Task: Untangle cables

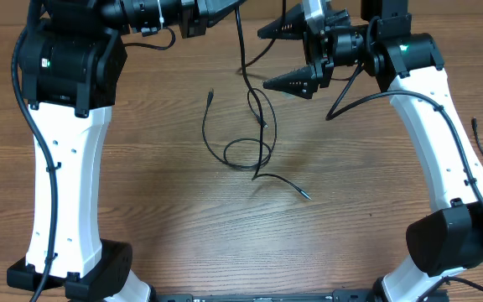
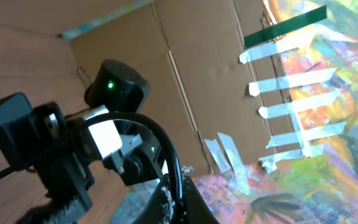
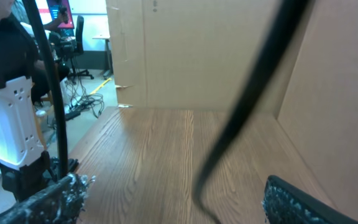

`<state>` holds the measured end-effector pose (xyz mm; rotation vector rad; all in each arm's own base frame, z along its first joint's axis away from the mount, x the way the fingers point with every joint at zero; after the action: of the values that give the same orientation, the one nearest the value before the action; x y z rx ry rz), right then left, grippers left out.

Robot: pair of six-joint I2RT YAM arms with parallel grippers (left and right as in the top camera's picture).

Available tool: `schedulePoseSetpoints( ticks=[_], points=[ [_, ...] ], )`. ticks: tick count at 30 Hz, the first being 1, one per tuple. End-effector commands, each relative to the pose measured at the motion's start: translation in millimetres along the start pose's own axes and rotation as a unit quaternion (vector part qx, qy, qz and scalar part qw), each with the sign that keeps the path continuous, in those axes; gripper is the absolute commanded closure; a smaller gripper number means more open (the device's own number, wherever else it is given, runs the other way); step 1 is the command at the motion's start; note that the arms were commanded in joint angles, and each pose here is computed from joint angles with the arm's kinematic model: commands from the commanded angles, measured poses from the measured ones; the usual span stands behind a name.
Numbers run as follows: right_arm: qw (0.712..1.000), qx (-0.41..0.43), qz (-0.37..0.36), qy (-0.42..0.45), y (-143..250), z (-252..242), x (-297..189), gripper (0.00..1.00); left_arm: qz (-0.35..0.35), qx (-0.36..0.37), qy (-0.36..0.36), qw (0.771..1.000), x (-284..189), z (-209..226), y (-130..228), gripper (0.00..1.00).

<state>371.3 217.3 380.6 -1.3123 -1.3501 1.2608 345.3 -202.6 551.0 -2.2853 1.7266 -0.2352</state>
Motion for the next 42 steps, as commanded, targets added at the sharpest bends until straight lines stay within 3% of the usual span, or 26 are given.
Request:
schedulePoseSetpoints(
  ticks=[1, 8, 16, 18, 19, 21, 22, 27, 32, 33, 34, 36, 39, 42],
  points=[
    [1.0, -0.004, -0.014, -0.016, -4.3, 5.3, 0.2, 0.06, -0.017, -0.001, -0.001, 1.0, 1.8, -3.6, -3.4, 0.96],
    [0.996, 0.022, -0.048, -0.065, -14.8, 19.7, 5.4, 0.06, -0.075, 0.001, -0.027, 0.997, 0.6, 8.6, -23.7, 0.96],
    [0.992, 0.021, -0.046, -0.113, -19.8, 39.9, 48.1, 0.06, -0.128, -0.035, -0.054, 0.99, 5.3, 32.3, -48.2, 0.96],
    [0.994, 0.016, -0.03, -0.104, -16.6, 39.5, 58.2, 0.17, -0.144, -0.051, -0.055, 0.987, 5.0, 34.1, -53.6, 0.96],
    [0.994, 0.016, -0.027, -0.102, -15.9, 39.4, 60.0, 0.34, -0.15, -0.053, -0.055, 0.986, 4.5, 34.1, -55.3, 0.96],
    [0.995, 0.015, -0.021, -0.096, -14.4, 38.0, 61.7, 0.93, -0.154, -0.048, -0.052, 0.986, 4.2, 32.2, -56.8, 0.96],
    [0.996, 0.016, -0.015, -0.088, -12.6, 36.1, 62.1, 0.96, -0.151, -0.048, -0.051, 0.986, 4.2, 31.9, -56.3, 0.96],
    [0.999, 0.032, 0.028, -0.009, 2.2, 8.9, 42.6, 0.96, -0.123, -0.046, -0.041, 0.99, -2.3, 30.4, -53.2, 0.93],
    [0.998, 0.054, 0.018, 0.025, 2.0, -7.9, 4.1, 0.96, -0.113, -0.04, -0.038, 0.992, -8.8, 30.6, -53.8, 0.96],
    [0.998, 0.057, 0.007, 0.017, -0.9, -6.5, -0.6, 0.86, -0.116, -0.04, -0.039, 0.992, -9.0, 30.9, -54.7, 0.96],
    [0.998, 0.059, -0.007, 0.003, -4.7, -3.4, -6.8, 0.61, -0.122, -0.04, -0.041, 0.991, -8.6, 31.3, -55.9, 0.96],
    [0.998, 0.061, -0.007, 0.004, -4.6, -3.7, -7.6, 0.5, -0.125, -0.04, -0.042, 0.99, -5.9, 31.1, -55.4, 0.96],
    [0.998, 0.057, -0.005, 0.007, -4.5, -4.6, -6.5, 0.42, -0.12, -0.04, -0.041, 0.991, 1.1, 29.3, -50.8, 0.96],
    [0.999, 0.042, -0.004, 0.008, -6.2, -5.9, -3.0, 0.4, -0.108, -0.037, -0.035, 0.993, 9.5, 25.4, -44.2, 0.96]
  ],
)
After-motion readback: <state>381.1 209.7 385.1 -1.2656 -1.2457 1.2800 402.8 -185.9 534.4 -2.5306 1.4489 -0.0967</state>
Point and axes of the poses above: each gripper's point midway between its finger pads, its own x axis out along the fingers, its own z axis along the line the jaws close on, y = z × x, the point moved 3 cm from there along -x, back along the fingers, and after that the axes turned 4 degrees about -x, right-handed, at the moved point
